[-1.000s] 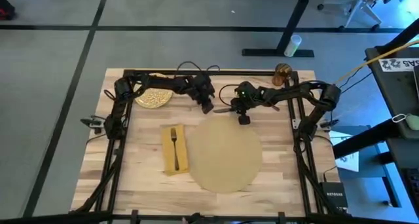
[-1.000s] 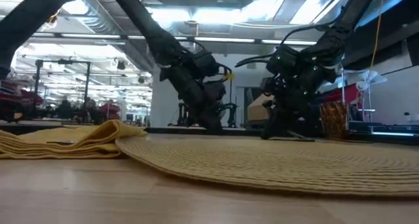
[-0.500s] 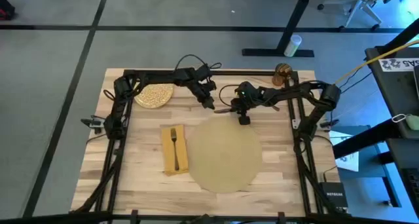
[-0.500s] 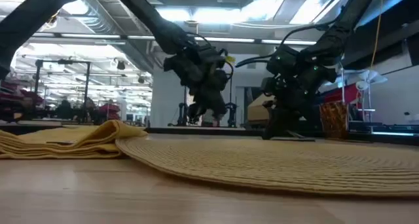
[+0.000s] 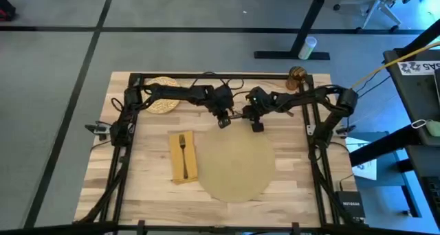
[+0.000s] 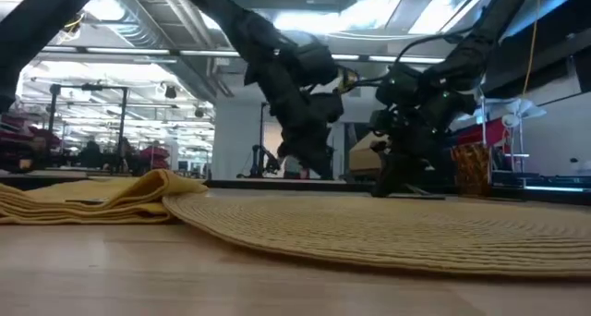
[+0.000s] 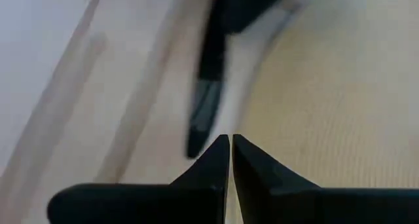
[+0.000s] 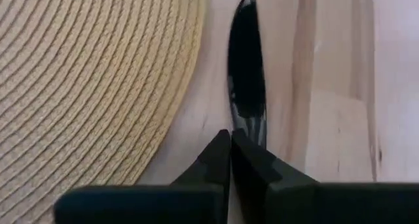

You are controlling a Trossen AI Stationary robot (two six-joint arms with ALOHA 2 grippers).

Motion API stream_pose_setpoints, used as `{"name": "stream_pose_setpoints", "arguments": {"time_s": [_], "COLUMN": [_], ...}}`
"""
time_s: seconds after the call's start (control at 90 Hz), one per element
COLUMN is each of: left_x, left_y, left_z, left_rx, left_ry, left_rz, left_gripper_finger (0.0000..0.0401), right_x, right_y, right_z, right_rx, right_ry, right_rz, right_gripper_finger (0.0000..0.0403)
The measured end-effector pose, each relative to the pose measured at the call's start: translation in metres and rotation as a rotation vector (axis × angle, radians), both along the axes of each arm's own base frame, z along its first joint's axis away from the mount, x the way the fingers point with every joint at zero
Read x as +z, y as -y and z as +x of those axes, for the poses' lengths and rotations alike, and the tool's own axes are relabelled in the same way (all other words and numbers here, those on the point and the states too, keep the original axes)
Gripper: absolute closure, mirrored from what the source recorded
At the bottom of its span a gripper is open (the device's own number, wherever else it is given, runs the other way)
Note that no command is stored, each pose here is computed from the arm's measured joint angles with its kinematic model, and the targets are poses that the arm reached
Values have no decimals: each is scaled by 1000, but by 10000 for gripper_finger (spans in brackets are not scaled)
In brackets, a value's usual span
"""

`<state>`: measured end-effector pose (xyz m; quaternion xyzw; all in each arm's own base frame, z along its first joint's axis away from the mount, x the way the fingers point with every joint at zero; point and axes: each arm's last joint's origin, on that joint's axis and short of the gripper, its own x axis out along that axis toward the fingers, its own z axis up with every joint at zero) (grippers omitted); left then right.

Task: Set table place
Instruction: Put the black table knife on the right of the yellow placemat

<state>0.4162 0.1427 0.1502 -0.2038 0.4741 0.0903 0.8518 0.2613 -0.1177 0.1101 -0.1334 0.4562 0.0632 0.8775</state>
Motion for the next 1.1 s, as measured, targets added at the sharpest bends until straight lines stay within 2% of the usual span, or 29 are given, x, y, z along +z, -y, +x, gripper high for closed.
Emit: {"name": "stream_pose_setpoints", "arguments": {"time_s": [0.1,0.156,0.544,0.611,0.744,0.8,0.922,1.011,1.1], "left_x": [-12,-14,-7,-6,-4,-4,-6,-10,-13], "left_y": [-8,-11,-9,-6,11,17,29,35,43], "left_z": [1,1,8,9,13,14,14,11,9], "left_rx": [34,51,58,11,-150,-200,-253,-263,-270], "left_ry": [21,33,75,90,132,141,109,44,-27], "left_rz": [-128,-164,-169,-200,-329,-345,-317,-247,-180], "left_gripper_finger": [399,399,399,399,399,399,399,400,400], "right_x": [0,1,3,3,6,9,18,25,25], "right_y": [-9,-13,-17,-21,-29,-29,-30,-30,-28], "right_z": [4,5,6,7,7,5,0,-4,-8], "right_rx": [22,22,-14,4,24,23,16,2,14], "right_ry": [-25,-35,-68,-62,-73,-78,-79,-83,-97], "right_rz": [-61,-92,-175,-159,-168,-168,-170,-187,-146], "right_gripper_finger": [402,402,402,402,402,402,402,402,402]}}
